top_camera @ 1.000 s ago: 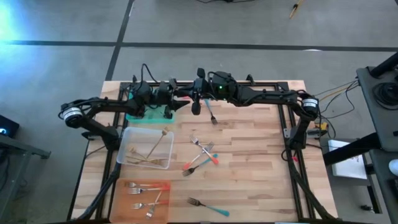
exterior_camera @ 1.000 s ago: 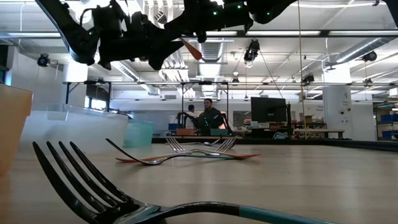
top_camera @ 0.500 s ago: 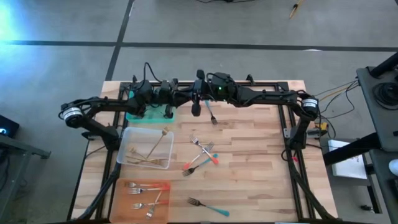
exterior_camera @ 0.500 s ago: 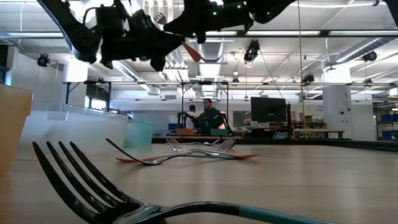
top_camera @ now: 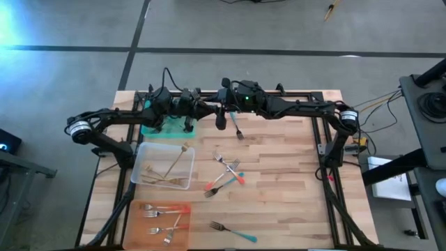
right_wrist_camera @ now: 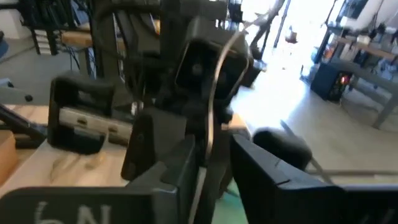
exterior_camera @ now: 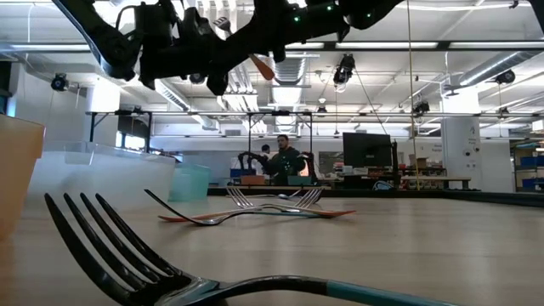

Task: Sort silverware by color (type)
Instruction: Put the orange fork into the orange bin

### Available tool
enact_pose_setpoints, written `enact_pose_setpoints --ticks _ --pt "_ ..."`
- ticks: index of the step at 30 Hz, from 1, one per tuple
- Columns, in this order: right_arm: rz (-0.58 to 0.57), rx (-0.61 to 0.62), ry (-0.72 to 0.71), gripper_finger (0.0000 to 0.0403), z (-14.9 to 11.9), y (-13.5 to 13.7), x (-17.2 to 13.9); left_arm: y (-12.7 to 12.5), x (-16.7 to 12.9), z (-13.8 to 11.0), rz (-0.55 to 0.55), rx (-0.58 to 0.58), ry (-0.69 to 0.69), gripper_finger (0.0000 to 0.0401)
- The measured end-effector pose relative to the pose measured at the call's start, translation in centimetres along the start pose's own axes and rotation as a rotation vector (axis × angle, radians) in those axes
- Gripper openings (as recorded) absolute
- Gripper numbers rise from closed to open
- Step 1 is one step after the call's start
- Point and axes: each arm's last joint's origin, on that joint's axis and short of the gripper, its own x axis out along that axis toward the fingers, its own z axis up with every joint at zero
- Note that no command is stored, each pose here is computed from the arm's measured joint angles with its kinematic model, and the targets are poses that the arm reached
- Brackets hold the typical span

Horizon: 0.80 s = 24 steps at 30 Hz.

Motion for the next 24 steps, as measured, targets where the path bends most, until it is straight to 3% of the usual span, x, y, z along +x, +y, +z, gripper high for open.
enact_pose_setpoints --ticks 4,8,14,18,24 --pt "0.004 0.009 0.090 0.0127 0.3 0.0 -1.2 0.4 -0.4 0.4 0.036 0.003 0.051 0.0001" --pt "0.009 0.024 0.195 0.0148 1.4 0.1 -3.7 0.7 -1.2 1.0 0.156 0.010 0.143 0.0000" --pt "0.022 0.056 0.386 0.0148 2.1 0.6 -7.4 -0.7 -2.2 1.8 0.322 -0.151 0.445 0.0000" --pt "0.047 0.080 0.531 0.0136 1.2 1.0 -8.5 -3.9 -2.0 2.3 0.360 -0.276 0.743 0.0000" --pt "0.055 0.151 0.685 0.0122 -1.4 1.3 -8.0 -11.5 -0.3 4.0 0.439 -0.247 1.109 0.0000"
